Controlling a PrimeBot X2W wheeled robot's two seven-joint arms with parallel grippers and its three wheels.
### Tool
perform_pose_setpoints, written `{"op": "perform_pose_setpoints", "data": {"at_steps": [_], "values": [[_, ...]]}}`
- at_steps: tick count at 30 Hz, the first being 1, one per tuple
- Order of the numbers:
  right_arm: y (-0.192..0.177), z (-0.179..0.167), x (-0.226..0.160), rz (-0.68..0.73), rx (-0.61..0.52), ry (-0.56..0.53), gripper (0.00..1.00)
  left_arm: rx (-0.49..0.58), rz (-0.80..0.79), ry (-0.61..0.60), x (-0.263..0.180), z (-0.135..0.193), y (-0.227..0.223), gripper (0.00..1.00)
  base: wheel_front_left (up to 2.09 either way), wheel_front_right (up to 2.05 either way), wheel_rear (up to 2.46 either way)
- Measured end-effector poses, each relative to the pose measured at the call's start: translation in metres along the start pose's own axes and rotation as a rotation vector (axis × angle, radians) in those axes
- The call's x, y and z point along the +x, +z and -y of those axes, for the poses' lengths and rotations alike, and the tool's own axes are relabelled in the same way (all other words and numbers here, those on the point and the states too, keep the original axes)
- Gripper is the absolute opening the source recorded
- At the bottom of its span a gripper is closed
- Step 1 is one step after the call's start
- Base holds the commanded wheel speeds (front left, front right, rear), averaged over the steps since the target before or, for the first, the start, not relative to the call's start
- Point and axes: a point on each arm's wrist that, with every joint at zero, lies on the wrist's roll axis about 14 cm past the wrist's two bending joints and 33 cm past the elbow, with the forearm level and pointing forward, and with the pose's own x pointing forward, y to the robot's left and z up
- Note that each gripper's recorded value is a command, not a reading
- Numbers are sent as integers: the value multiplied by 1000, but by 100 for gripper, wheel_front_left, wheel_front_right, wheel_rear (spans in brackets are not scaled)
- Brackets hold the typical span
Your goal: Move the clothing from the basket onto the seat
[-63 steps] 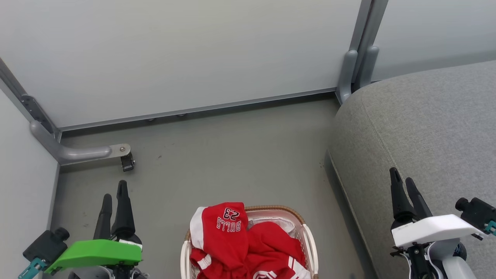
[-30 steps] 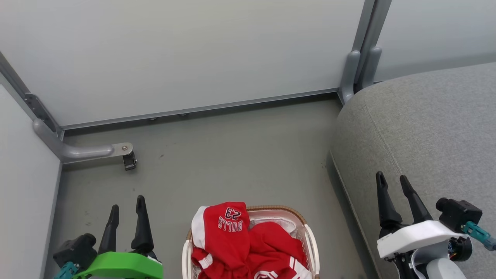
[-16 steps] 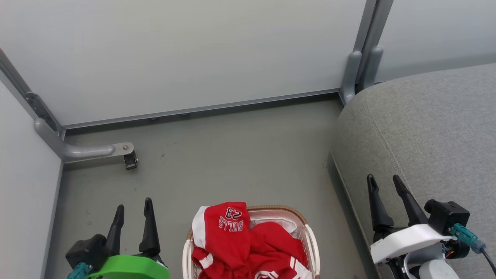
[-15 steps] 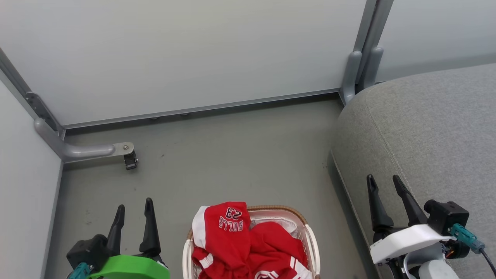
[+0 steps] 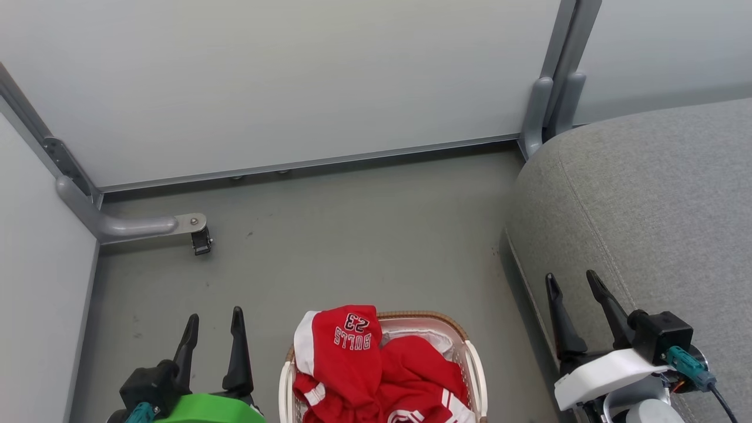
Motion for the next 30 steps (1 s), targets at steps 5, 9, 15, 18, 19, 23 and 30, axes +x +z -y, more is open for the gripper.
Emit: {"op": "perform_pose_setpoints", "data": {"at_steps": [5,9,15,18,19,23,30], "values": [[-2,-3,0,-2,-27,13,100,27,-3,-9,-1,2,-2,100,0,0,0],[-3,-4,0,-5,-36,17,100,36,-4,-11,-2,2,-3,100,0,0,0],[-4,-4,0,-9,-36,17,100,36,-11,-7,-3,1,-5,100,0,0,0],[-4,-3,0,-10,-36,17,100,35,-14,-6,-3,0,-6,100,0,0,0],[-4,-3,0,-10,-36,17,100,35,-14,-5,-3,0,-6,100,0,0,0],[-4,-3,0,-10,-36,16,100,35,-16,-5,-3,0,-7,100,0,0,0],[-5,-2,-1,-11,-36,14,100,35,-19,-8,-3,1,-8,100,0,0,0]]}}
